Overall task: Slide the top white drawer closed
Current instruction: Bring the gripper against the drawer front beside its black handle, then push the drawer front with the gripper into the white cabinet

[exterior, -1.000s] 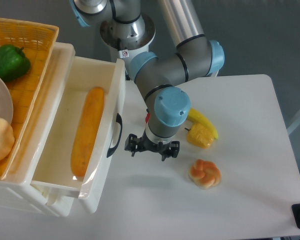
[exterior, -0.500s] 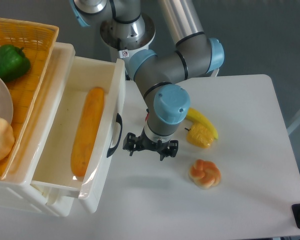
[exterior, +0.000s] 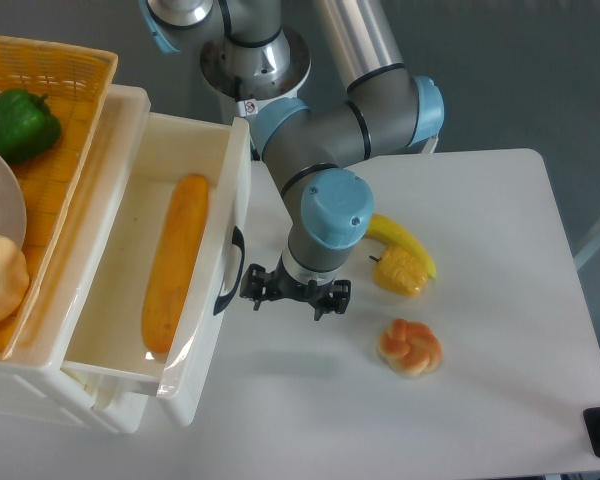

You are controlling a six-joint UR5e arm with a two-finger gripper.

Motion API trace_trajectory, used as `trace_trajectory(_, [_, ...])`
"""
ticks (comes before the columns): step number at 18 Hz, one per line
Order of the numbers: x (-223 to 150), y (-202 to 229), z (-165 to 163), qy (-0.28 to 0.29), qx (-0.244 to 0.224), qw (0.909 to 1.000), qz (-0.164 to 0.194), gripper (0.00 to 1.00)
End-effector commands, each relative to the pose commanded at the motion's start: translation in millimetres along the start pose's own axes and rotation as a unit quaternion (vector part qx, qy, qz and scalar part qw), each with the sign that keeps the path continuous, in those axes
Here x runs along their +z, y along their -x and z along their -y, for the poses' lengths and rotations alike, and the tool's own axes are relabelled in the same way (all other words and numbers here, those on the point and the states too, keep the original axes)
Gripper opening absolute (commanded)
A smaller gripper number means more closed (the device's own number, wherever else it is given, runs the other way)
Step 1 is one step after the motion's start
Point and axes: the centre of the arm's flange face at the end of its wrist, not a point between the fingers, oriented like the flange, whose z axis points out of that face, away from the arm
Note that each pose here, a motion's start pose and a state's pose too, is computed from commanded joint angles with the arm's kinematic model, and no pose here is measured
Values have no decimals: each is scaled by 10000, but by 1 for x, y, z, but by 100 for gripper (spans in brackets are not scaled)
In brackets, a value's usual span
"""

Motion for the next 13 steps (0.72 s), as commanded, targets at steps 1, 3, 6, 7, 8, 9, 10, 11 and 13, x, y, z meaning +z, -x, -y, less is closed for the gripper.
trace_trajectory(1, [0, -1, 0, 1, 7, 10000, 0, 100])
trace_trajectory(3, [0, -4, 1, -1, 31, 10000, 3, 100])
trace_trajectory(6, [0, -7, 2, -10, 48, 10000, -8, 100])
trace_trajectory(7, [-1, -8, 2, -29, 48, 10000, -41, 100])
trace_trajectory(8, [-1, -8, 2, -40, 48, 10000, -62, 100])
trace_trajectory(9, [-3, -10, 1, -57, 51, 10000, -61, 100])
trace_trajectory(10, [-5, -10, 1, -57, 51, 10000, -61, 100])
trace_trajectory(11, [-4, -11, 0, -34, 45, 10000, -82, 100])
trace_trajectory(13, [-6, -12, 0, -60, 45, 9999, -129, 100])
